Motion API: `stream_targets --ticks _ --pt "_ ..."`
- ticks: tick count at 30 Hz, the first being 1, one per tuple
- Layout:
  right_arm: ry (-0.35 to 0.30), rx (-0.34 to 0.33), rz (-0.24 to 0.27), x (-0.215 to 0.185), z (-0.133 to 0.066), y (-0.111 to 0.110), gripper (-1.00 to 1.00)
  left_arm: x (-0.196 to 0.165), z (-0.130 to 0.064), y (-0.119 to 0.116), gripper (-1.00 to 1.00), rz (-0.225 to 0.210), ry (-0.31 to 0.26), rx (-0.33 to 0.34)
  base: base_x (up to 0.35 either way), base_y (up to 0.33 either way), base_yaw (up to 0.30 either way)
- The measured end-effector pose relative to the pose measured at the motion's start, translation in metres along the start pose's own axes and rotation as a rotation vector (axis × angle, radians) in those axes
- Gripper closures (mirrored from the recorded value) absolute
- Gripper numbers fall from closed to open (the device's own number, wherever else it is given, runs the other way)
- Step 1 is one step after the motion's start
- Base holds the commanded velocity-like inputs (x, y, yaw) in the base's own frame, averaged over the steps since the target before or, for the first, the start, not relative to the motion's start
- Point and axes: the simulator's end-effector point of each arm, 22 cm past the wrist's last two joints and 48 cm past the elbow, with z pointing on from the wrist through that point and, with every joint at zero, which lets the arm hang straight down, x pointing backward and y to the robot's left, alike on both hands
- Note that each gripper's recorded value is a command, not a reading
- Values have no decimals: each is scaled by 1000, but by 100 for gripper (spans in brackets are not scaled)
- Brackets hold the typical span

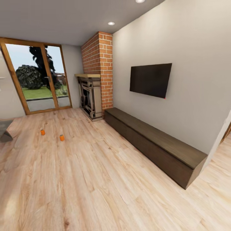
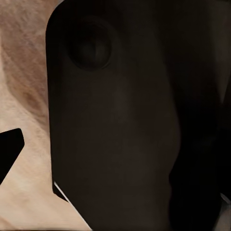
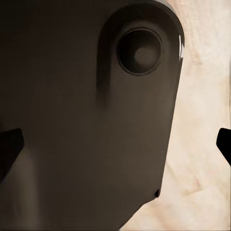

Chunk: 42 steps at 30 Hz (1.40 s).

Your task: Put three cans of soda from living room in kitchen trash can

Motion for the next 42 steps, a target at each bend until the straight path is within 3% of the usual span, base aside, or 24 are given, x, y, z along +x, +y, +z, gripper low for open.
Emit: stream_targets --ticks 4,5,18,27,28,30,34,37,42 --pt "3 3 -21 1 0 0 -100 0 0 0 -100 -7 1 -1 0 0 268" --pt "4 2 -68 2 0 0 -100 0 0 0 -100 -8 0 -1 0 0 263" --pt "-15 5 -73 -9 0 -1 -100 -27 0 -10 -100 -26 -51 17 0 0 256" --pt "-12 2 -73 -11 0 -2 -100 -41 -1 -6 -100 -92 -75 14 0 0 250" --pt "-2 2 -69 -15 0 -3 -100 -60 -2 -3 -100 -132 -109 13 0 0 241" --pt "16 5 -66 -25 0 -4 -100 -71 -4 -1 -100 -150 -122 13 0 0 234" --pt "106 21 -50 -75 -6 -13 -100 -119 -15 4 -100 -171 -94 27 0 0 228" --pt "94 24 -46 -103 -9 -15 -100 -145 -25 2 -100 -176 -91 38 0 0 216" --pt "68 22 -42 -157 -19 -13 -100 -192 -51 -13 -100 -258 -107 110 0 0 201"
